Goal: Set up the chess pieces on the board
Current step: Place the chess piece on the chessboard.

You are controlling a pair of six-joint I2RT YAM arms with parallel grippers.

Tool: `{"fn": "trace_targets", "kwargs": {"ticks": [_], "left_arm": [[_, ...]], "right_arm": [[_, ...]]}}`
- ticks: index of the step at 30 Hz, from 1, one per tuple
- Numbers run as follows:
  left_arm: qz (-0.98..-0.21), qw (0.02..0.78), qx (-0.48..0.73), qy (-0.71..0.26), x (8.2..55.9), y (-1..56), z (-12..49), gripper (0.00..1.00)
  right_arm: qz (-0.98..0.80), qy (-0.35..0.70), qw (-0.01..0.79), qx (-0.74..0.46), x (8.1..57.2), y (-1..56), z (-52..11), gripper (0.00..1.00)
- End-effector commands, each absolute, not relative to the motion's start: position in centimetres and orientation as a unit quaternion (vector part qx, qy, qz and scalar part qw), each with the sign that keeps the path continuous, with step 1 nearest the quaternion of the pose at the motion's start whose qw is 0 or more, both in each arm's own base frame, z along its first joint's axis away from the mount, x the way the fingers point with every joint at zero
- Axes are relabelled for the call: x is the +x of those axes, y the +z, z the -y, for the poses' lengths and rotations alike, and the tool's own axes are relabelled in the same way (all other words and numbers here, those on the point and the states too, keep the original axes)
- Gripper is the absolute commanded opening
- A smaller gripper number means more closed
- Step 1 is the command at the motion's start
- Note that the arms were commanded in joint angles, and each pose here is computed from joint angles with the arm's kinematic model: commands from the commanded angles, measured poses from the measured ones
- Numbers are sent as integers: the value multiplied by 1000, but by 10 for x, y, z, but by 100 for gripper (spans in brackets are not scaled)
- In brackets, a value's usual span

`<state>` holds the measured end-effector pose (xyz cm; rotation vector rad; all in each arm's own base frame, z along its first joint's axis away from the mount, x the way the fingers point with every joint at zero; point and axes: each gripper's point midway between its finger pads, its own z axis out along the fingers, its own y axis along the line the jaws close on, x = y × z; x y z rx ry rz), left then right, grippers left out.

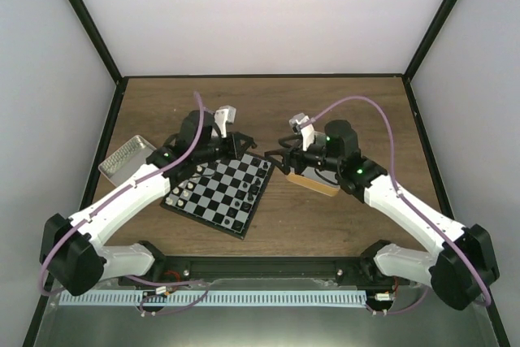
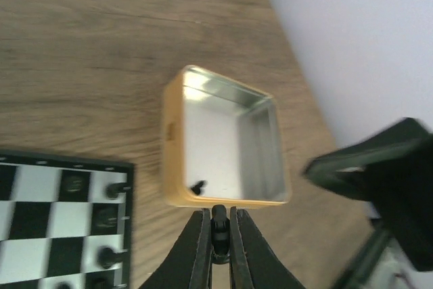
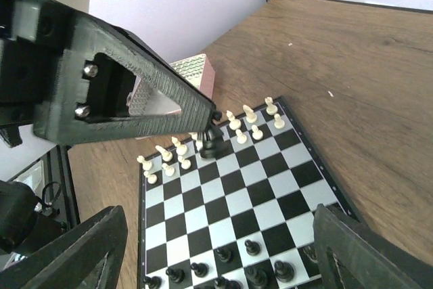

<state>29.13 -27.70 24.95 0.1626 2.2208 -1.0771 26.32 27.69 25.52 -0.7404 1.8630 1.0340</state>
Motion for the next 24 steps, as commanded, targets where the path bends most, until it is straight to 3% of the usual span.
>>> {"fn": "trace_targets", "kwargs": {"ticks": [1, 7, 14, 24], "left_arm": [[-881, 360, 84, -296, 296, 224, 245, 4], [-899, 336, 107, -261, 258, 189, 242, 4], [-911, 360, 101, -175, 216, 152, 226, 4], [-904, 351, 162, -183, 172, 107, 251, 4]], "right_arm": [[-770, 386, 442, -252, 266, 251, -258, 77], [-791, 352, 466, -184, 284, 246, -240, 79], [-807, 335, 460, -155, 297, 233, -235, 80], [-821, 316, 457, -131, 303, 223, -225, 81]]}}
